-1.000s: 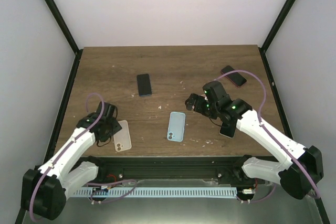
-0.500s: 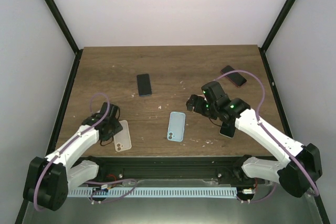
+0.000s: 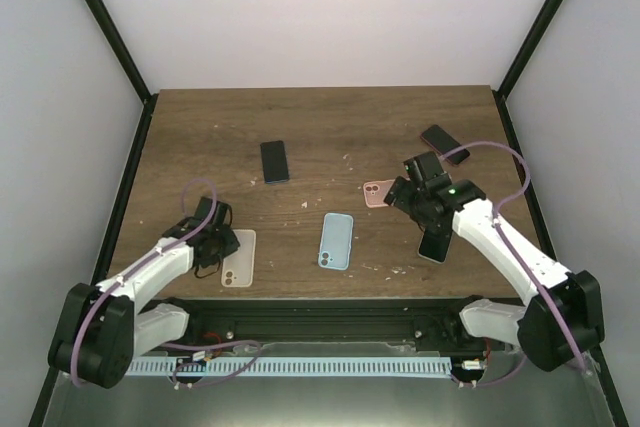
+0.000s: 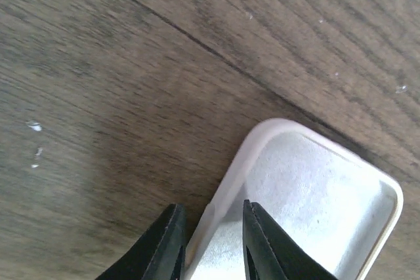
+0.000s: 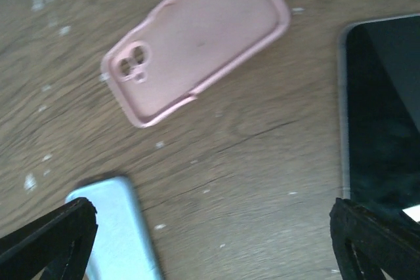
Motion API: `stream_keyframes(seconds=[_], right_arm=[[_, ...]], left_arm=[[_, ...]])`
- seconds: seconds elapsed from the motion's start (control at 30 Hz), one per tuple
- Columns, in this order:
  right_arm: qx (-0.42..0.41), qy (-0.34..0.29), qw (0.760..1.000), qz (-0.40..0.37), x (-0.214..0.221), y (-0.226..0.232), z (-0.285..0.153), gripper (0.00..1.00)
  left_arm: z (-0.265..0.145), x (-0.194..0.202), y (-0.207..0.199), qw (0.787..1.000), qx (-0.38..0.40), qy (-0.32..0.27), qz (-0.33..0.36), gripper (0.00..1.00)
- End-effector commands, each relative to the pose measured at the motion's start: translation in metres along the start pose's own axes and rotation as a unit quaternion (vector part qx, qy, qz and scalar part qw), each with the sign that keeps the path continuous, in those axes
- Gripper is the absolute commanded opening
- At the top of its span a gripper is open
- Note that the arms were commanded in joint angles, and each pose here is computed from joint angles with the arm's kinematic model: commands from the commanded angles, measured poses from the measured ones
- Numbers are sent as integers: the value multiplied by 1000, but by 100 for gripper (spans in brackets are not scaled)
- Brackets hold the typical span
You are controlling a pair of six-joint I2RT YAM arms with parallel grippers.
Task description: Put the phone into the phone case
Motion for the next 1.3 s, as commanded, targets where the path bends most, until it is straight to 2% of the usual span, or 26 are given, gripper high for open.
stream_keyframes(seconds=[0.0, 0.2, 0.37, 0.8, 0.97, 1.1, 1.27], right_arm=[[102, -13, 994, 36, -10, -51, 3, 100], [185, -32, 977, 105, -23, -108, 13, 100], [218, -35, 965, 141, -27, -134, 26, 100], [180, 20, 980, 79, -24, -128, 78, 100], [151, 50, 985, 59, -16, -120, 88, 94], [147, 61, 986, 48, -12, -117, 88, 91], [163, 59, 984, 42, -11, -121, 85, 90]], left_arm=[[4, -2, -15, 999, 40, 0, 14, 25], [4, -4, -36, 996, 83, 4, 19, 23], [5, -7, -53, 994, 100, 14, 32, 20], [0, -18, -90, 988, 152, 26, 1, 17], [1, -14, -101, 984, 174, 40, -18, 18], [-2, -15, -101, 986, 163, 42, 11, 31], [-9, -21, -67, 997, 69, 6, 40, 59]])
Point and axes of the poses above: each gripper's point midway between its finger pads, its own z axis out along the fingers, its own y axis along the line the jaws close on, x = y × z, the point moved 2 cm from there along -z, back along the fingers, and after that the axes turned 8 degrees about z, right-handed, at the moved point
